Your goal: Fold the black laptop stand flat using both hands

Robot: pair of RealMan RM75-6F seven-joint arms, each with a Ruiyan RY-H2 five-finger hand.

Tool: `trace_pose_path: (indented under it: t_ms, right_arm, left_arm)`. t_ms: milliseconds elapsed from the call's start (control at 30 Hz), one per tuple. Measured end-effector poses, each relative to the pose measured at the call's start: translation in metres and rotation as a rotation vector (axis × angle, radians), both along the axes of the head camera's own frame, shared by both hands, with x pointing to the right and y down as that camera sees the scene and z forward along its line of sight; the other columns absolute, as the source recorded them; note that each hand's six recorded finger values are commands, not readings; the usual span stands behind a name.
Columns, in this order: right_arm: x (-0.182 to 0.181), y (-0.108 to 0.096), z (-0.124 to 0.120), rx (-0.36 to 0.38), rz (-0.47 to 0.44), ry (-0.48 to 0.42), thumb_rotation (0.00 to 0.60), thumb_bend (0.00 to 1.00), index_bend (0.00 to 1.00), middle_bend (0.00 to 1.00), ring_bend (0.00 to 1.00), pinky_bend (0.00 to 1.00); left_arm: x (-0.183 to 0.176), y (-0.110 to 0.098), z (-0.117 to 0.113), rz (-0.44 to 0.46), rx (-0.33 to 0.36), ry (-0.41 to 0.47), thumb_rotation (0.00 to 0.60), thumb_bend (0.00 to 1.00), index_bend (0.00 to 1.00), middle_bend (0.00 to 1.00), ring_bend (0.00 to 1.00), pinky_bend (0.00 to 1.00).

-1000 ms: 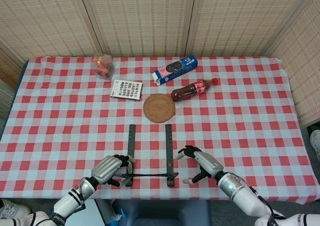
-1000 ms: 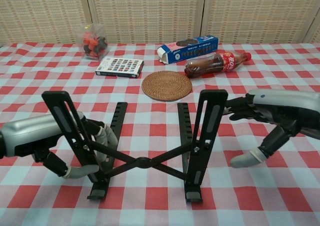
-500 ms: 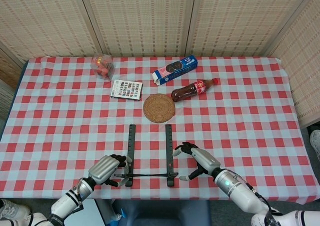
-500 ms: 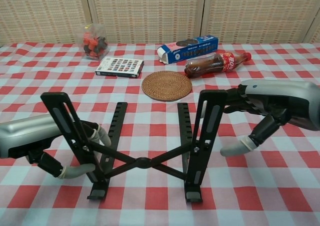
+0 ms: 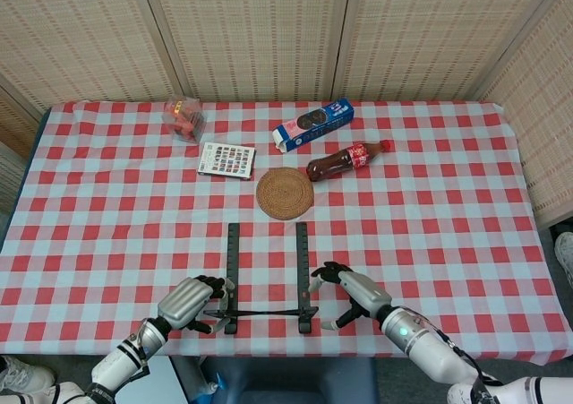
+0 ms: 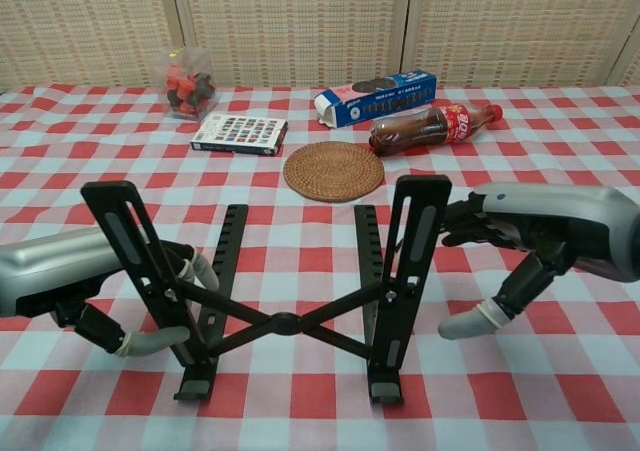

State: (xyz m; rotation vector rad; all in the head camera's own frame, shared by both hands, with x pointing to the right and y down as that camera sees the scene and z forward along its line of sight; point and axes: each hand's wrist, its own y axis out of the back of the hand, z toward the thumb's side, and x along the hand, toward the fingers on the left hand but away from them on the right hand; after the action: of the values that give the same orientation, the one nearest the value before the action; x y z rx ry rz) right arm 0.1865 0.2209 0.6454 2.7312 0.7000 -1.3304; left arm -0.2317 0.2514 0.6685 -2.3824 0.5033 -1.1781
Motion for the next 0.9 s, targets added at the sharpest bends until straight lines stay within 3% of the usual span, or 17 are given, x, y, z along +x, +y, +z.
trace_pose_path:
  t_ms: [433, 900]
  right_arm:
    - [-0.013, 0.003, 0.008, 0.004, -0.027, 0.018, 0.600, 0.20, 0.45, 0.22, 0.03, 0.00]
    - [-0.023, 0.007, 0.012, -0.003, -0.045, 0.023, 0.600, 0.21, 0.49, 0.24, 0.03, 0.00]
  left_arm:
    - [0.000, 0.000, 0.001, 0.001, -0.004, -0.002, 0.424, 0.36, 0.56, 0.26, 0.29, 0.28]
    - [-0.001, 0.000, 0.000, 0.001, -0.002, 0.000, 0.425, 0.36, 0.55, 0.26, 0.29, 0.27]
